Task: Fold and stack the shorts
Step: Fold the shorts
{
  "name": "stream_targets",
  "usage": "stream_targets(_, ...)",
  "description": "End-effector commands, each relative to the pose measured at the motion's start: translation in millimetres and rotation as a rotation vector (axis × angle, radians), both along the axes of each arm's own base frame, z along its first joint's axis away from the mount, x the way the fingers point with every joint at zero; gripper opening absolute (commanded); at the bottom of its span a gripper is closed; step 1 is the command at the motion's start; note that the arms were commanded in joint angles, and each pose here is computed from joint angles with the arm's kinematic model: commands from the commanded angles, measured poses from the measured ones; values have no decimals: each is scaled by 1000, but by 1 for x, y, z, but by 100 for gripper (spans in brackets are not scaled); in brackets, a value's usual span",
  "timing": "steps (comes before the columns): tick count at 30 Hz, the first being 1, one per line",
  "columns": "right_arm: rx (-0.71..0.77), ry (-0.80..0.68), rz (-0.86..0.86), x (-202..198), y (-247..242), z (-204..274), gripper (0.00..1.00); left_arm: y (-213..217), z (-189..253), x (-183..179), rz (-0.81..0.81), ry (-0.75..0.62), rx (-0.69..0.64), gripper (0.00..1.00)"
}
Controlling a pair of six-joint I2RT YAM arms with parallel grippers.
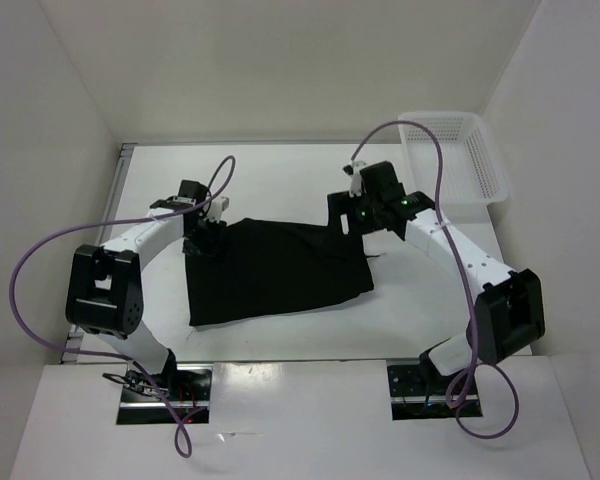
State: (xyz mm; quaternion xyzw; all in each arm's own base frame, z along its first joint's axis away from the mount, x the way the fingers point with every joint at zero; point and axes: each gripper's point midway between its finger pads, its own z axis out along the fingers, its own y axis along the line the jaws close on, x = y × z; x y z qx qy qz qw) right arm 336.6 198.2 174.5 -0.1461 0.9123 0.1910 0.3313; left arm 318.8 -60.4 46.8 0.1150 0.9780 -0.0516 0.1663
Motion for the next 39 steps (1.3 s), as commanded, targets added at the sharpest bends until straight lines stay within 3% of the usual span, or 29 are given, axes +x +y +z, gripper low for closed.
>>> stream_targets(1, 39, 303, -110, -49, -8, -58, 88, 11, 12, -1, 30, -23, -7, 54)
stream_targets(3, 111, 410, -159, -61, -18, -76, 89, 17, 15, -5, 48, -26, -7, 54)
stream_targets(9, 215, 471, -199, -78, -18, -81, 93, 30, 13, -8, 88, -35, -8, 58)
stream_targets(21, 74, 481, -371, -73, -47, -85, 93, 32, -25, -19, 91, 60, 10, 63)
stream_targets(26, 119, 579, -436, -85, -67, -99, 93, 34, -30, -20, 94, 87, 24, 63)
stream_targets(31, 235, 685, -369, -113, -47, -115, 87, 34, -34, -16, 94, 96, 24, 63)
stream_targets(39, 318, 768, -392, -119, -34, -135, 83, 30, -39, -16, 88, 116, 7, 63)
